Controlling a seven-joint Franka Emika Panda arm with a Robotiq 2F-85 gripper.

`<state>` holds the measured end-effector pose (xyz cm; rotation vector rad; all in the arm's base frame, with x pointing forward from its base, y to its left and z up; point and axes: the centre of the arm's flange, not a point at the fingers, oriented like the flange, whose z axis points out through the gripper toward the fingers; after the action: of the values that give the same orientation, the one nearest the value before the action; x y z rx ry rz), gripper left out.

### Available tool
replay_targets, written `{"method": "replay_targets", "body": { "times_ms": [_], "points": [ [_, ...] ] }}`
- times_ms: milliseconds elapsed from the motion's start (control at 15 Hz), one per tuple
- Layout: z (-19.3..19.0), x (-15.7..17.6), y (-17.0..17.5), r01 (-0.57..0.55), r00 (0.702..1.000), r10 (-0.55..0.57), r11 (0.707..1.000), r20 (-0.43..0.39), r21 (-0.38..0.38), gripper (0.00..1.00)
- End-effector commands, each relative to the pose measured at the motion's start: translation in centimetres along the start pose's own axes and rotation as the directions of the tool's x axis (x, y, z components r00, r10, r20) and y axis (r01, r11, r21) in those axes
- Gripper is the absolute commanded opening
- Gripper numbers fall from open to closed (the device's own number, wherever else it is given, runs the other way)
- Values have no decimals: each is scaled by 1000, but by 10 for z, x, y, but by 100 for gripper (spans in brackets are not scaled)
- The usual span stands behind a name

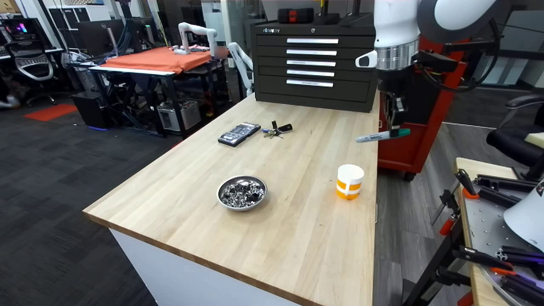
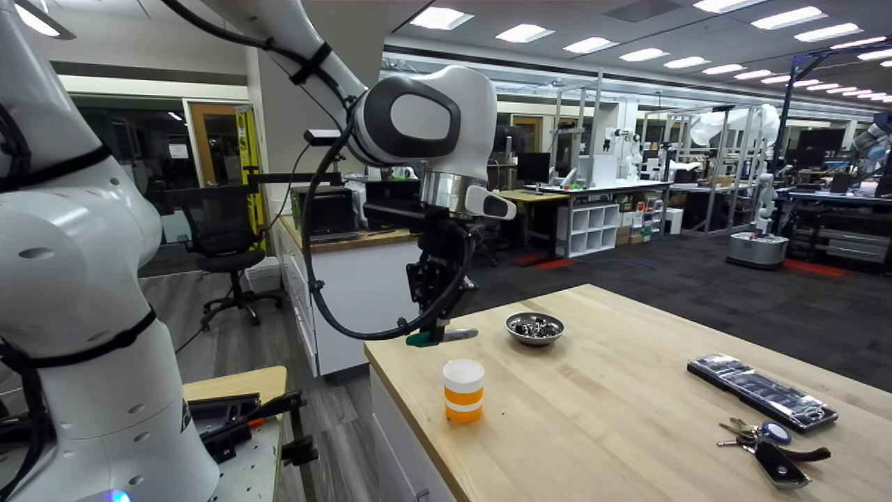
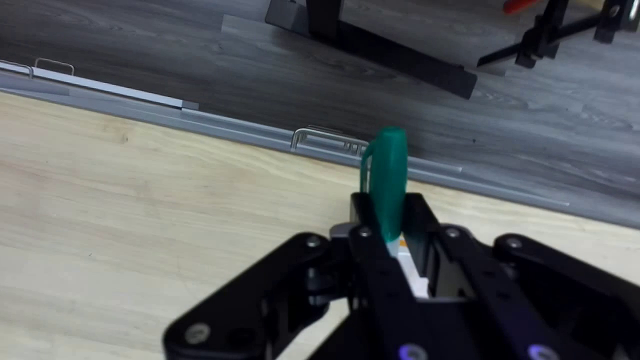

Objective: Put the marker in the mug

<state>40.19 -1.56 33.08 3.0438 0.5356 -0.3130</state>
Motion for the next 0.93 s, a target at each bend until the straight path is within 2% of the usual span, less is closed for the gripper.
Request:
{"method": "replay_targets", "body": {
  "times_ms": [0, 400, 867],
  "points": [
    [-5, -23, -9, 100, 994, -100, 995, 50, 10, 5],
    [0, -8, -19, 223, 964, -224, 975, 141, 21, 5],
    [5, 26, -27, 327, 912, -320, 945, 258, 16, 5]
  ]
}}
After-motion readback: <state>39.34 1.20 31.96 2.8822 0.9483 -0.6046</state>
